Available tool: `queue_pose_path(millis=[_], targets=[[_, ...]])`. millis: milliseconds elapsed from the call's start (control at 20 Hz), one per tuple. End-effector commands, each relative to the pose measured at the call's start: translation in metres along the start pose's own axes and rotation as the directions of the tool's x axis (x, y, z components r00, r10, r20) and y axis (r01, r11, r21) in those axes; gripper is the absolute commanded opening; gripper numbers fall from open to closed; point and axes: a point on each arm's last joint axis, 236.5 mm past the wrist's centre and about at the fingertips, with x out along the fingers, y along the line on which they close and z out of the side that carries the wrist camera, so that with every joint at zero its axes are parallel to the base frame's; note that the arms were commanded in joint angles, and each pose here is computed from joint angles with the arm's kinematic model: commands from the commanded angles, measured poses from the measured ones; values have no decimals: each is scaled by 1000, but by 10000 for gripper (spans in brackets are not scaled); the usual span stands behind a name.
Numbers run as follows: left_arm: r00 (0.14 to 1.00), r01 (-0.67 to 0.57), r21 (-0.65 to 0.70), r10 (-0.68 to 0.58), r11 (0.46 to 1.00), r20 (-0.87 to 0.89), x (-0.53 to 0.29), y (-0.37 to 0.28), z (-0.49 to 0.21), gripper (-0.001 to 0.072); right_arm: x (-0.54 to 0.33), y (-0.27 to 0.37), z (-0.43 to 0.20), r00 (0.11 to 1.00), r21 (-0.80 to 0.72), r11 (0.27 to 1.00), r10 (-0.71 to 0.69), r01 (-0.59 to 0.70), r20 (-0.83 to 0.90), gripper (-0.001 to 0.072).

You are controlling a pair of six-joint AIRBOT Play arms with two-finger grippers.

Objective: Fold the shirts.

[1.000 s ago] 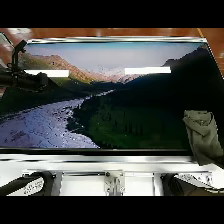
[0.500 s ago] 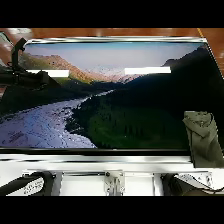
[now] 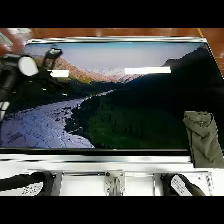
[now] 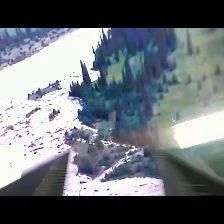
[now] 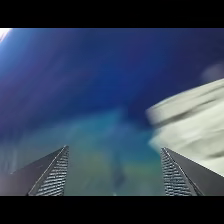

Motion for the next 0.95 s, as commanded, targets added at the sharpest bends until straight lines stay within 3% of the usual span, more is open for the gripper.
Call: queue_pose_path(millis=[0, 200, 900], targets=[[998, -18, 65, 22, 998, -66, 10, -30, -5, 700, 41, 63, -74, 939, -212, 976, -117, 49, -323, 699], [998, 50, 29, -49, 998, -39, 1, -38, -2, 699, 56, 101, -90, 926, -328, 945, -118, -6, -357, 698], [998, 49, 45, -47, 998, -38, 2, -37, -1, 699, 55, 126, -101, 926, -357, 932, -80, -62, -370, 698]])
